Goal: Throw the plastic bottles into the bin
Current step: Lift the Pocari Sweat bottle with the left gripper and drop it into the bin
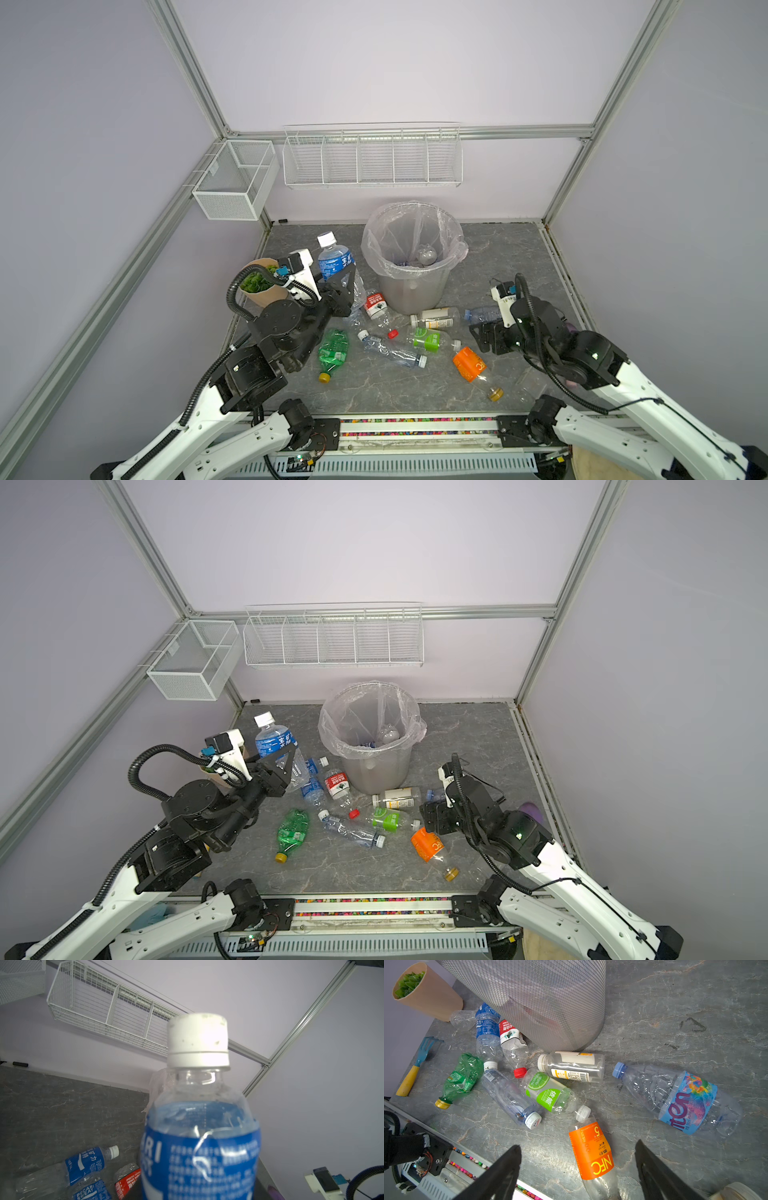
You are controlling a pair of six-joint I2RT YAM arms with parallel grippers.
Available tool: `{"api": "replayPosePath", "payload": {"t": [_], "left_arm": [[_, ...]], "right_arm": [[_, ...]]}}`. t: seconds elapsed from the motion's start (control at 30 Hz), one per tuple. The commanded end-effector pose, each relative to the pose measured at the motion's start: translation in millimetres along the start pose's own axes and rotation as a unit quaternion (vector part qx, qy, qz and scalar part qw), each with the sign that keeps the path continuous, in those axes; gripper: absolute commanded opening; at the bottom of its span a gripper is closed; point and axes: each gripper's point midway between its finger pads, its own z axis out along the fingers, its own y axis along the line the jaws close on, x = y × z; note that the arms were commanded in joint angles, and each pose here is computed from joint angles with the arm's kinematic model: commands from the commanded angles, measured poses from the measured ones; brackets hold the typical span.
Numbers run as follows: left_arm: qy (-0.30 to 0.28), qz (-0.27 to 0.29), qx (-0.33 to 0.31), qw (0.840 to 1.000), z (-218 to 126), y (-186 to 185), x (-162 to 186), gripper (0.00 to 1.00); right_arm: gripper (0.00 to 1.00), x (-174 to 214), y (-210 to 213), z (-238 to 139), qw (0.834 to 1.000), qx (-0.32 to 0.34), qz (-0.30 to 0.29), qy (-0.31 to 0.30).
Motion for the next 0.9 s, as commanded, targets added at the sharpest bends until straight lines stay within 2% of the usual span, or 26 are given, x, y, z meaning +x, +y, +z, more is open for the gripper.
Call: {"api": "replayPosePath", "payload": {"t": [0.0,0.2,0.37,0.5,0.6,0.63,0.67,0.7,0.73,0.77,0.87], "left_arm": [[-0.066,0.014,0.019,0.998,-4.1,-13.8,-37.5,0.22],[-0.102,0.021,0.027,0.994,3.3,-25.6,-54.0,0.22],[-0.103,0.036,0.035,0.993,25.6,-44.8,-57.8,0.23],[-0.080,0.065,0.041,0.994,53.1,-65.9,-54.4,0.23],[-0.021,0.092,0.035,0.995,89.6,-74.3,-42.6,0.23],[0.018,0.087,0.029,0.996,108.6,-71.1,-34.6,0.31],[0.066,0.083,0.017,0.994,124.5,-66.3,-26.6,0.55],[0.105,0.085,0.004,0.991,133.2,-63.5,-20.1,0.83],[0.135,0.101,-0.002,0.986,137.8,-67.3,-17.4,1.00],[0.154,0.120,-0.007,0.981,135.3,-72.6,-14.5,1.00],[0.124,0.129,0.005,0.984,112.4,-87.3,-28.6,1.00]], "right_arm": [[0.88,0.3,-1.3,1.7,1.000,0.001,0.011,-0.006],[0.88,-0.6,1.4,0.0,1.000,-0.007,0.012,-0.006],[0.88,-3.6,2.5,-4.3,1.000,-0.009,0.011,-0.009],[0.88,-6.3,2.9,-6.7,1.000,-0.009,0.013,-0.013],[0.88,-9.0,5.0,-8.8,1.000,-0.014,0.014,-0.016],[0.88,-9.4,5.8,-9.6,1.000,-0.015,0.013,-0.015],[0.88,-10.5,6.5,-10.7,1.000,-0.016,0.014,-0.015],[0.88,-11.0,7.1,-12.8,1.000,-0.018,0.013,-0.015],[0.88,-11.2,7.0,-15.0,1.000,-0.018,0.012,-0.014],[0.88,-10.4,5.8,-17.2,1.000,-0.017,0.011,-0.014],[0.88,-7.1,-1.3,-24.0,1.000,-0.008,0.011,-0.019]]}}
